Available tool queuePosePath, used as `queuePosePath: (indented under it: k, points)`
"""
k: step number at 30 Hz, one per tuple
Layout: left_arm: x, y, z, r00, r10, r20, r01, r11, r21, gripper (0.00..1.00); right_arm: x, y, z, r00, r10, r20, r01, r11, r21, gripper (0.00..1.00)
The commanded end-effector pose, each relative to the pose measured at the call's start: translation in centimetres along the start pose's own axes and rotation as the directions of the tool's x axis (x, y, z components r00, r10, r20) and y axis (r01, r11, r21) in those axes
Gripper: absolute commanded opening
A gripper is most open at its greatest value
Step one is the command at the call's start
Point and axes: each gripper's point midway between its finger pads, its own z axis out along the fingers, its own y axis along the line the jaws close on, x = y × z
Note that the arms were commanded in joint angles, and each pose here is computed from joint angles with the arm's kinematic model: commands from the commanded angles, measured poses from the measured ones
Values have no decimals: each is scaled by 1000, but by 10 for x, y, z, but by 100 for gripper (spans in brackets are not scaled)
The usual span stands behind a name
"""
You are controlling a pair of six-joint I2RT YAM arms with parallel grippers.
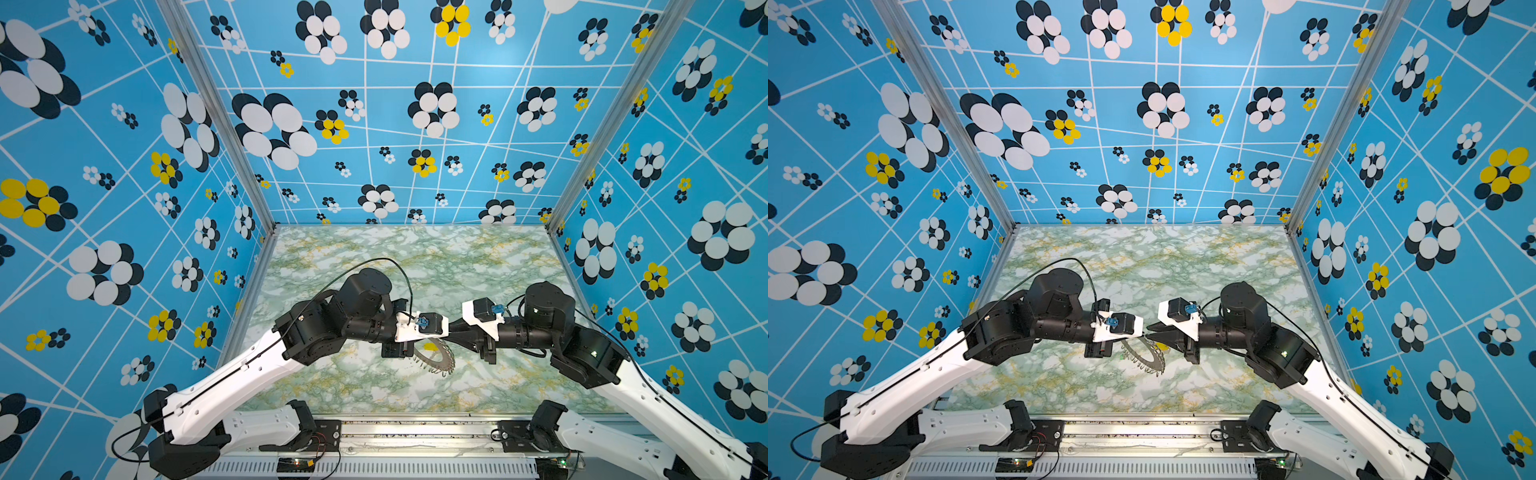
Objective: Put the keys on the keyring
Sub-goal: 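Hold the ring plate upright between both grippers above the table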
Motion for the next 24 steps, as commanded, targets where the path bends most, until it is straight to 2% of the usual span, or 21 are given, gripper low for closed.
queuePosePath:
  k: [1,9,19,21,24]
  points:
    - [-21,4,-8,998,38,58,-37,999,-21,0,-1,1,4,1000,16,14,-16,1000,-17,17]
    - [-23,2,-9,997,41,64,-40,999,-17,0,-2,0,4,1000,22,15,-22,1000,-12,14]
    - [-29,3,-11,996,51,79,-49,998,-25,0,7,-1,12,999,47,-25,-48,999,-14,5]
    - [-30,2,-12,995,54,82,-52,998,-25,0,8,-2,13,998,47,-28,-48,999,-9,0]
    - [-31,3,-12,995,56,84,-54,998,-27,0,8,-4,14,998,54,-32,-54,999,0,0]
